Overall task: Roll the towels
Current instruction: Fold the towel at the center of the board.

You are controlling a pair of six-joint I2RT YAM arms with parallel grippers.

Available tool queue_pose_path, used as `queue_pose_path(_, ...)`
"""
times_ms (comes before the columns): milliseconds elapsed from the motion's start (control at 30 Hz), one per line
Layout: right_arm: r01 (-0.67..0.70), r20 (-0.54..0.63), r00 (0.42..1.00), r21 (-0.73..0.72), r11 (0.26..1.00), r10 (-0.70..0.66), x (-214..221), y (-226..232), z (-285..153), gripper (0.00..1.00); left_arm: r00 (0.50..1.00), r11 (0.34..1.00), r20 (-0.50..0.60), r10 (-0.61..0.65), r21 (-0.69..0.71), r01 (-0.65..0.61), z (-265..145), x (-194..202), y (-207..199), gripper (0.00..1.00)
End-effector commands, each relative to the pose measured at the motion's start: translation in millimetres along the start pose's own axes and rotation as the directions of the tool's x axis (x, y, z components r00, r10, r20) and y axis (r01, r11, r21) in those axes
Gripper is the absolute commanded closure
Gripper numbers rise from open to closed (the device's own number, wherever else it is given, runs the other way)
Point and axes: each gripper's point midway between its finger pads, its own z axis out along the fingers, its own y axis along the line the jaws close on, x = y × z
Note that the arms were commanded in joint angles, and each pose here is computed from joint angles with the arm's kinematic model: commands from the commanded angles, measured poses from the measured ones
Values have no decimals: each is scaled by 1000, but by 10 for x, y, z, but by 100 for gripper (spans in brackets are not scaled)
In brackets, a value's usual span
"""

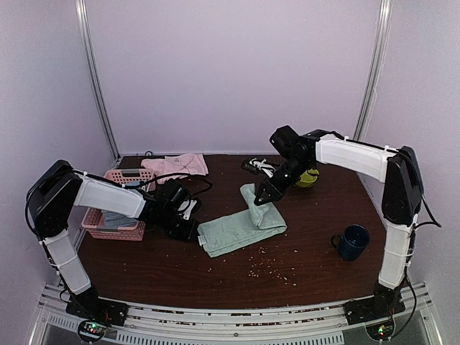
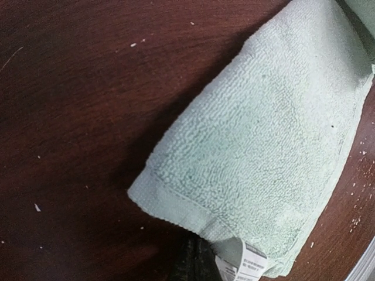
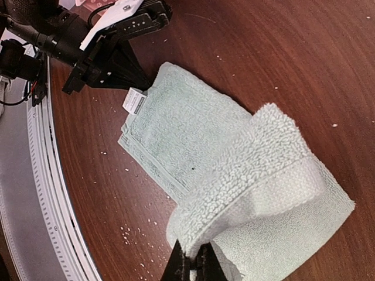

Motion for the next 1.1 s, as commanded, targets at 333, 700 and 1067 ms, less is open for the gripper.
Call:
queue_pose_path(333,-17,-69,998,-107,994,10,-82,370,530,100,999,1000,33,1,13,-1,-54,21,-21,99)
queue_pose_path(700,-75,-89,994,-97,992,67,-188,331,924,100,994,999,104,-18,50,12,-195,-30,-84,97)
queue_pose_path(1067,-52,-103,994,-160,986,36,-254,623,1118,100,995,994,92,-43,106,34,-139,50,-133,97)
